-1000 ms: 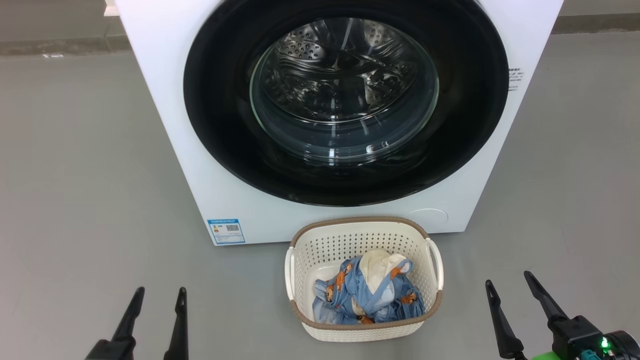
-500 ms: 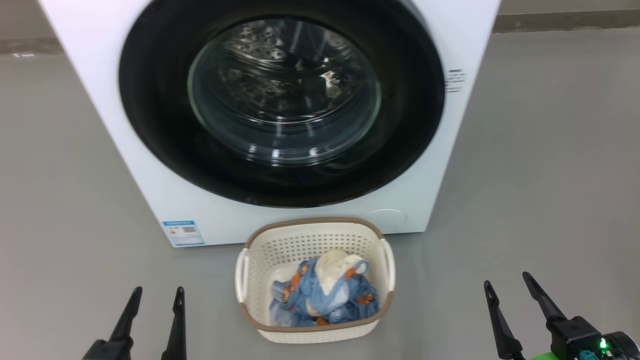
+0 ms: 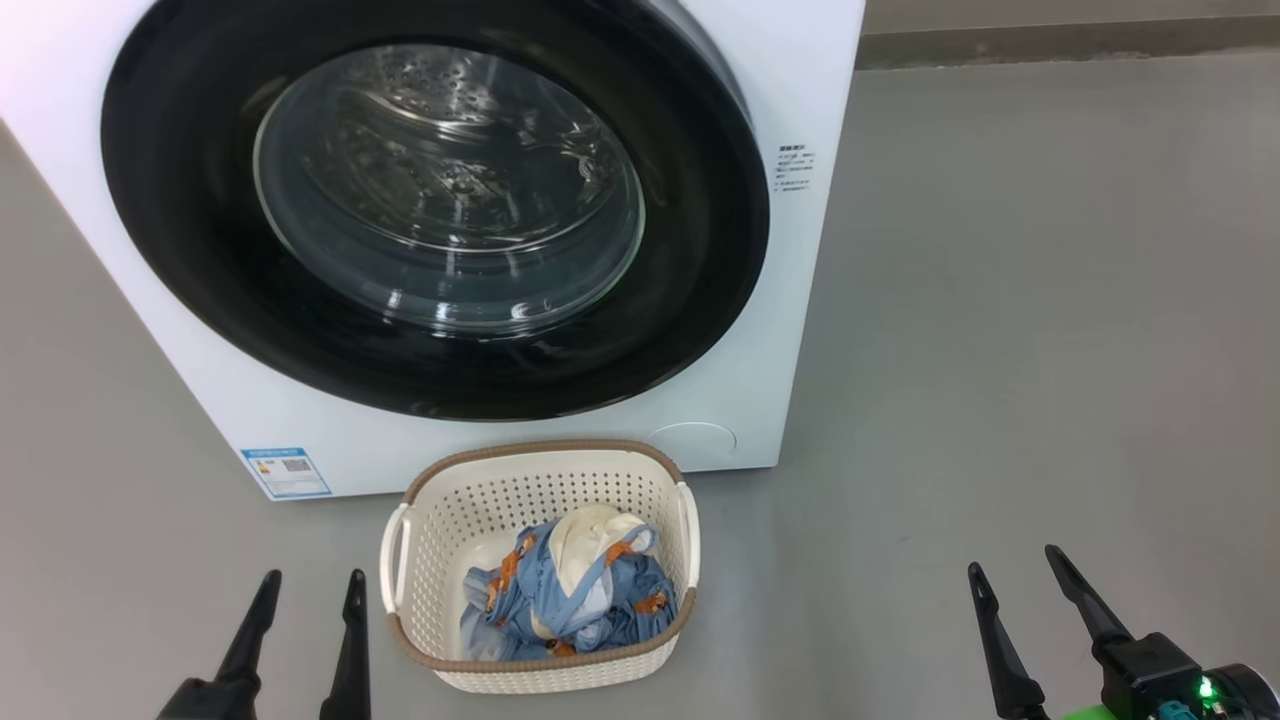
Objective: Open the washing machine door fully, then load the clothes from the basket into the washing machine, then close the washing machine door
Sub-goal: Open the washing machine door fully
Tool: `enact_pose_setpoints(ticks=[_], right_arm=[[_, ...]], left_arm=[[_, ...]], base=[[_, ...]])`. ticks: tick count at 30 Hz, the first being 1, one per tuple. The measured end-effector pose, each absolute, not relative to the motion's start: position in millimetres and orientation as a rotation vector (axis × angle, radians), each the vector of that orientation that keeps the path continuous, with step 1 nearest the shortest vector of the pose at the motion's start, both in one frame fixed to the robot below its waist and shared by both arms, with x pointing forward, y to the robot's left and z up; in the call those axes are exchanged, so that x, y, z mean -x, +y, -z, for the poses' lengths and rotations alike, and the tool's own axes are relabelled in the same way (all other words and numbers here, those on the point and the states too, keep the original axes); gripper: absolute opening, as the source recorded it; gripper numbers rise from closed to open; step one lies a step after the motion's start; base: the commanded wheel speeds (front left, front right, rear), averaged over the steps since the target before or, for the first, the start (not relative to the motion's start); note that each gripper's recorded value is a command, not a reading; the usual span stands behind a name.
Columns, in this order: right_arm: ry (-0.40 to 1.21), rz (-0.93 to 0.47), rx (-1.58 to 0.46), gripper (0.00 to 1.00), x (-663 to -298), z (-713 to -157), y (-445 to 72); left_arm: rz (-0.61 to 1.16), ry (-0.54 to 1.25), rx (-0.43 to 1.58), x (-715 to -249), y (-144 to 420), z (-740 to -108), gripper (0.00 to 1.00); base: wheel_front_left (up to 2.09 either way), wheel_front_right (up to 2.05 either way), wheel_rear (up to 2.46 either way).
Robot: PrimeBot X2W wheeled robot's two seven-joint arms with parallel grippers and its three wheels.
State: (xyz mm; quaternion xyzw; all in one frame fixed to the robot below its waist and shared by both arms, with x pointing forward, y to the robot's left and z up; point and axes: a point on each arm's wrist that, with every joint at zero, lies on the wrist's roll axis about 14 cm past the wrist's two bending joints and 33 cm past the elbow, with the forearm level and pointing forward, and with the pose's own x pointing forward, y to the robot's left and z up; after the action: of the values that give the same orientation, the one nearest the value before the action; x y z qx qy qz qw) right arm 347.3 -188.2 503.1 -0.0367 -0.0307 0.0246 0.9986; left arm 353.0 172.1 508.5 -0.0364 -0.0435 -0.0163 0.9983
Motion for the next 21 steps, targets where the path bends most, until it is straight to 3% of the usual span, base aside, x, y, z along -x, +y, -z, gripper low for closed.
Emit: enact_pose_setpoints(ticks=[12,13,14,21], right_arm=[[-0.073,-0.042,0.052,0.97,-347.0,-506.2,-189.6],[-0.073,-0.042,0.049,0.29,-347.0,-506.3,-189.5],[-0.074,-0.044,0.047,0.00,-347.0,-506.4,-188.7],[-0.078,-0.053,0.037,0.00,-346.7,-507.6,-185.4]], left_arm=[[0.028,-0.093,0.082,-351.6,173.4,-510.2,1.00],[0.028,-0.093,0.082,-351.5,173.5,-510.4,1.00],[0.028,-0.094,0.082,-351.3,173.6,-510.6,1.00],[0.025,-0.100,0.089,-350.2,173.8,-512.4,1.00]], base=[[0.03,0.03,-0.07],[0.00,0.00,0.00],[0.00,0.00,0.00],[0.00,0.00,0.00]])
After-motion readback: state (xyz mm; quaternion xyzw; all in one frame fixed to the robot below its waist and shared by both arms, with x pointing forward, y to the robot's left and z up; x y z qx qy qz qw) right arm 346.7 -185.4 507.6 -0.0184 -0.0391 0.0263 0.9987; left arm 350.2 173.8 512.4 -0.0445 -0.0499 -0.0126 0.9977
